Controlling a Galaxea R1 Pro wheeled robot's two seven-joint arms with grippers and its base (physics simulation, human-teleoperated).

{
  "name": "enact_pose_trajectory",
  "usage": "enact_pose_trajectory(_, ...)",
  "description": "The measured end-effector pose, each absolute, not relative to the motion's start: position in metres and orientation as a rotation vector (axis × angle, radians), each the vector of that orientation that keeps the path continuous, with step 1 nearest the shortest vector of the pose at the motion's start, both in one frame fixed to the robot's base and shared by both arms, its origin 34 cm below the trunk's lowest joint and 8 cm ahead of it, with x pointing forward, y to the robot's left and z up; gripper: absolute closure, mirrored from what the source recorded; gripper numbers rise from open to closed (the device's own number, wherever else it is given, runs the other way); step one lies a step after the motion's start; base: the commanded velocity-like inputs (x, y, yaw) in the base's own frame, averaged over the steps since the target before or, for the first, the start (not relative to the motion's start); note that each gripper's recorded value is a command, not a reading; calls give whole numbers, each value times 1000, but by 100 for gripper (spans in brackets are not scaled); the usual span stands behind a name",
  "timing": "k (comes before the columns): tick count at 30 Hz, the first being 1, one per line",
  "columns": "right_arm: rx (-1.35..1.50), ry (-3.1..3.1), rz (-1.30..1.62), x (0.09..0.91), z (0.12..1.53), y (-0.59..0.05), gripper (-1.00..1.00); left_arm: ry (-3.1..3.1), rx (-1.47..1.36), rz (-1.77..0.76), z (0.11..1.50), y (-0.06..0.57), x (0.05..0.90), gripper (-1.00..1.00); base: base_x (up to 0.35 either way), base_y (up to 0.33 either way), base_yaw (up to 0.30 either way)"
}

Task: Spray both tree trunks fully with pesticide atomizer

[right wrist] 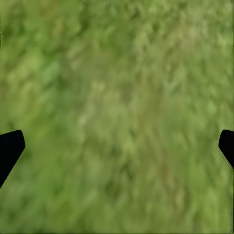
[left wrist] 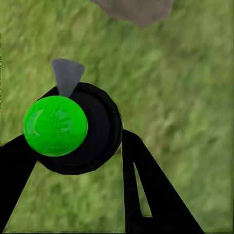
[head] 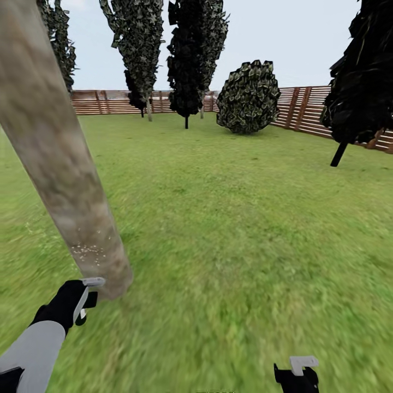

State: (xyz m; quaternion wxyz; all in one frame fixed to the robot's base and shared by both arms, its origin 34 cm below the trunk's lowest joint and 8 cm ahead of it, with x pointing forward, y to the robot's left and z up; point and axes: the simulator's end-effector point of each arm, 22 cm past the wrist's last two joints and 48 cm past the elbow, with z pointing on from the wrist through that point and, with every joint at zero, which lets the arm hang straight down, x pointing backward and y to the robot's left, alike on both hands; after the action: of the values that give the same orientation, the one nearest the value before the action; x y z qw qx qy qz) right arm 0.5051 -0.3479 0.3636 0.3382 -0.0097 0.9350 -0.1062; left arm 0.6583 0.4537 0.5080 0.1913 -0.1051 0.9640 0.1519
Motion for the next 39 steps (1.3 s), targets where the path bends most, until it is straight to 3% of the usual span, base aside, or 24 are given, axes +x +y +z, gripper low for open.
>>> enact_pose_trajectory(6, -26, 2436, -276, 505, 364, -348, -100, 2702, -319, 404, 508, 453, 659, 100, -73, -258, 277)
enact_pose_trajectory(15, -26, 2435, -275, 505, 364, -347, -100, 2707, -334, 356, 504, 440, 660, 100, 211, -204, 266)
enact_pose_trajectory(32, -27, 2435, -276, 505, 364, -347, -100, 2703, -332, 335, 504, 430, 664, 100, 62, -253, 16)
enact_pose_trajectory(39, -27, 2436, -274, 505, 364, -347, -100, 2700, -335, 337, 505, 431, 664, 100, 25, -272, 238)
